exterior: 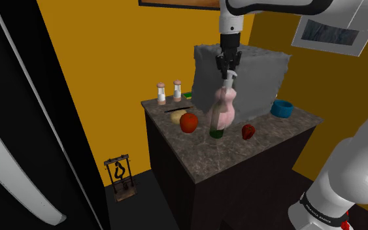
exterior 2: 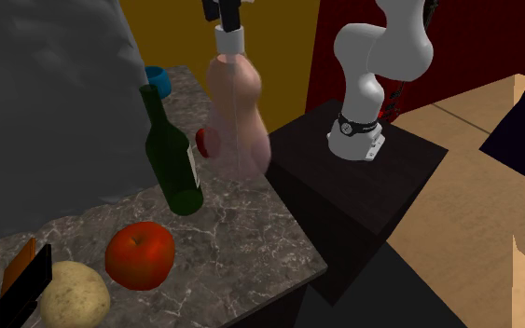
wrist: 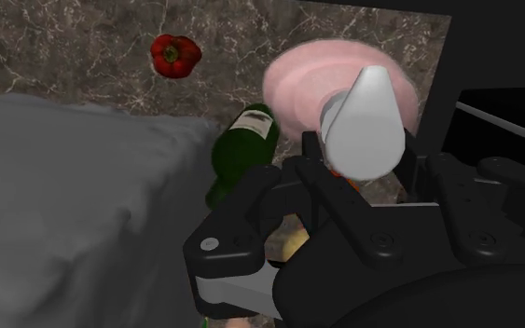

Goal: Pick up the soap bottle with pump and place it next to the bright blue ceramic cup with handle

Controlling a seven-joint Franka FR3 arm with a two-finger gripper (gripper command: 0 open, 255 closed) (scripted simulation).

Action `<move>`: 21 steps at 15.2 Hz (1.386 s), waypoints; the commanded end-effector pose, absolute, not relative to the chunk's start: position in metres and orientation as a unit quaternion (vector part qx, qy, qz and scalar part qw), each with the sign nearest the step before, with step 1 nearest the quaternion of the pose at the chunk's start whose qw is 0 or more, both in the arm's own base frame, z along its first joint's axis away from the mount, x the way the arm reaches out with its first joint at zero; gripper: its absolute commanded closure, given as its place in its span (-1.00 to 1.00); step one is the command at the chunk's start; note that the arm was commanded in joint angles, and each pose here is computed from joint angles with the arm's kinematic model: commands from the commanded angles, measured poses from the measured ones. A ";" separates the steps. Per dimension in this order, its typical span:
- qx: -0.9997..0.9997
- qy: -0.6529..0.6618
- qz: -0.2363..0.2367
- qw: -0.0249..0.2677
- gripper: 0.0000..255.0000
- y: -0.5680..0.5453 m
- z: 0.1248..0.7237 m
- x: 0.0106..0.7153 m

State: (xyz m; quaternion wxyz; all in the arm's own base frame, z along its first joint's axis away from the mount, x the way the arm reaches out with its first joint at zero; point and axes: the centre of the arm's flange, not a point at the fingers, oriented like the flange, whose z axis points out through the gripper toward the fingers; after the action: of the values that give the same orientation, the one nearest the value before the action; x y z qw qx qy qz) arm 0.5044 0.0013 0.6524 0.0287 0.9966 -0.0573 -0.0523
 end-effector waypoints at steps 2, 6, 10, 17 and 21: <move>0.997 -0.057 -0.052 0.028 1.00 -0.037 0.651 0.488; 0.997 -0.057 -0.052 0.028 1.00 -0.085 0.651 0.467; 0.997 -0.057 -0.052 0.028 1.00 -0.134 0.651 0.447; 0.997 -0.057 -0.052 0.028 1.00 -0.220 0.651 0.412; 0.997 -0.057 -0.052 0.028 1.00 -0.268 0.651 0.391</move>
State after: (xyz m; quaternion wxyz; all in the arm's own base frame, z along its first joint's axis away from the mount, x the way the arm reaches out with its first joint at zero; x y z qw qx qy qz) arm 0.3980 -0.2528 0.6497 0.0280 0.9966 -0.0574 -0.0525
